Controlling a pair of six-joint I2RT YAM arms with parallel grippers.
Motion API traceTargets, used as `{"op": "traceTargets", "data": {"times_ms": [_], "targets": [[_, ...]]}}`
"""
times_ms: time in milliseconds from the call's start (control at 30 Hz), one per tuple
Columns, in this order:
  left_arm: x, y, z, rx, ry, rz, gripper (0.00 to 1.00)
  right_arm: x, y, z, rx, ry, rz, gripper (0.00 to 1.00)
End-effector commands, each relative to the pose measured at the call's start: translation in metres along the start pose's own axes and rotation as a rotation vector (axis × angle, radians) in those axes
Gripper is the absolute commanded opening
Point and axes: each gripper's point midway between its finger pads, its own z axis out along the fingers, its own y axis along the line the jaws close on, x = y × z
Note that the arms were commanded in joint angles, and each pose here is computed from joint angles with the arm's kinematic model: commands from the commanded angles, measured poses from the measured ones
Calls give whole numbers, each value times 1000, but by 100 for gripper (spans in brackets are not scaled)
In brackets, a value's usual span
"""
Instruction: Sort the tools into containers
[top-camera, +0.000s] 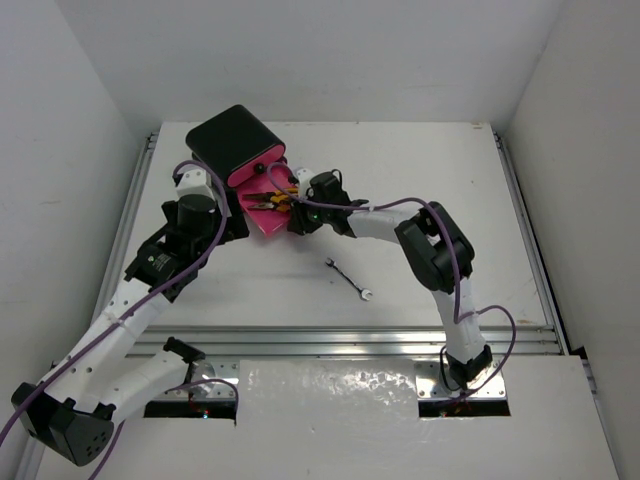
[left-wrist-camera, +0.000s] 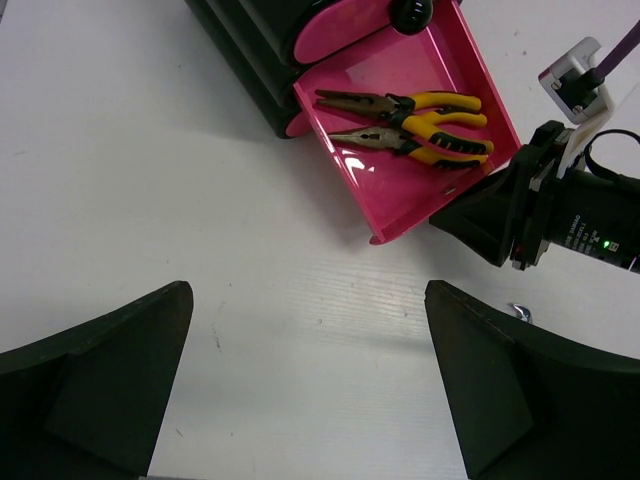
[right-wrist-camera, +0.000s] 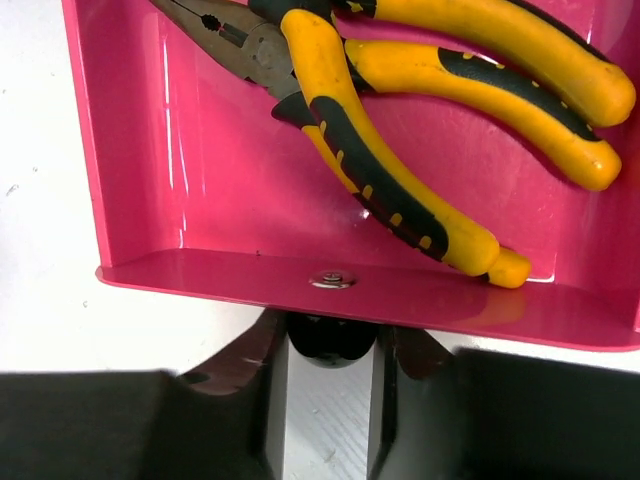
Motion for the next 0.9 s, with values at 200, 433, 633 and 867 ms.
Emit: {"op": "traceTargets", "data": {"times_ms": [200, 433, 633, 867], "targets": [[-9, 1, 1, -1, -36, -13, 100, -60, 22, -23, -51, -191, -43, 0], [-9, 2, 1, -5, -36, -12, 100, -88, 41, -41, -95, -259, -41, 1], [-9, 2, 1, -5, -36, -13, 100, -104, 45, -37, -107, -271, -52, 1], [-10, 2, 1, -4, -37, -14, 100, -112, 45, -29, -112, -274, -55, 2]]}}
